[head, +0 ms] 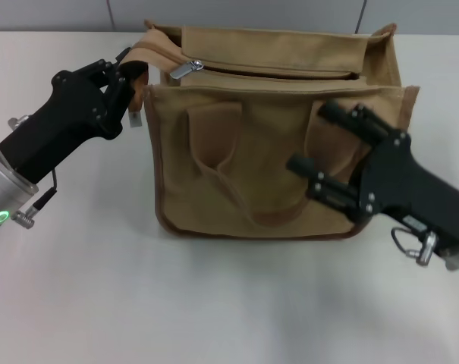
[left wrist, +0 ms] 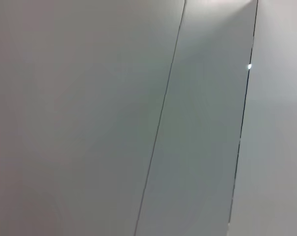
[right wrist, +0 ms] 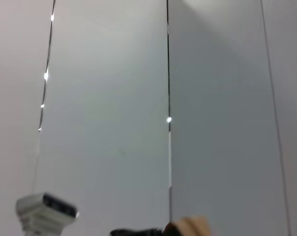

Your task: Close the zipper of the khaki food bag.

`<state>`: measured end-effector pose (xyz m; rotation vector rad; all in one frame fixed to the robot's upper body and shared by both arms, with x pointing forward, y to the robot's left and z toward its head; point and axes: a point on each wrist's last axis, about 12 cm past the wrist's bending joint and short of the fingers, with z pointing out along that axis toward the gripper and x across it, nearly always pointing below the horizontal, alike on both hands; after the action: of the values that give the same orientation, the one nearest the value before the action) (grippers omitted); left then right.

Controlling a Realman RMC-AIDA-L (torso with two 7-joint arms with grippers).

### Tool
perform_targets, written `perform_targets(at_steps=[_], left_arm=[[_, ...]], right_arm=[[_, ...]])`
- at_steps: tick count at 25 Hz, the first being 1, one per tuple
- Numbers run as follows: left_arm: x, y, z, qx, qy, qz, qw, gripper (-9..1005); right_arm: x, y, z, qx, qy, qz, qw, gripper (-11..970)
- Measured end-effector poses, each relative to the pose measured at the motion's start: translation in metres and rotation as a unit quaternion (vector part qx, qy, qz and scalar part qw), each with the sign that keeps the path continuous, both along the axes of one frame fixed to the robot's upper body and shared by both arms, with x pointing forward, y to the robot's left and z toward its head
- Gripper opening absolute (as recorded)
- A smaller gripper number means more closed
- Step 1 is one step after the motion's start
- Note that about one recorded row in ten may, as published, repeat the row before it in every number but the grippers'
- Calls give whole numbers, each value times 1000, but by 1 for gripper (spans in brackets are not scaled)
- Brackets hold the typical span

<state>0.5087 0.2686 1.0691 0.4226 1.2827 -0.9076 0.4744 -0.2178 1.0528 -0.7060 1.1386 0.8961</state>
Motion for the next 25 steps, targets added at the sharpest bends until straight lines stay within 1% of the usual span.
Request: perform_targets(at_steps=[2, 3, 4, 8, 11, 13, 14, 16, 18, 20, 24, 25], left_arm=[[2, -2, 2, -6, 3, -6, 1000, 31], [3, -3, 3, -10, 3, -11, 1000, 31], [3, -4, 4, -14, 1, -15, 1000, 31], [4, -9, 13, -36, -12, -42, 998, 32], [4, -10, 14, -41, -13, -48, 998, 32], [5, -10, 16, -43, -14, -51, 998, 32], [5, -11, 16, -44, -15, -51, 998, 32], [7, -12, 17, -43, -16, -53, 998, 32], [8, -13, 17, -41, -17, -55, 997, 32], [10, -14, 19, -39, -19, -58, 997, 32], [14, -18, 22, -39, -24, -66, 997, 32], [16, -20, 23, -39, -25, -70, 996, 32]], right_arm=[[6, 1, 5, 4, -16, -10, 1000, 780], [13, 2, 9, 2, -39, -23, 999, 780], [13, 2, 9, 2, -39, -23, 999, 780], [22, 5, 15, -7, -87, -55, 995, 780], [27, 8, 20, 22, -71, -54, 996, 780], [32, 7, 25, 47, -32, -28, 998, 780], [36, 6, 28, 63, -3, -10, 998, 780], [42, 3, 34, 99, 75, 39, 992, 780], [47, 2, 39, 117, 139, 87, 980, 780], [51, 4, 45, 136, 211, 132, 959, 780], [56, 13, 47, 163, 300, 173, 924, 780], [57, 16, 47, 165, 311, 178, 919, 780]])
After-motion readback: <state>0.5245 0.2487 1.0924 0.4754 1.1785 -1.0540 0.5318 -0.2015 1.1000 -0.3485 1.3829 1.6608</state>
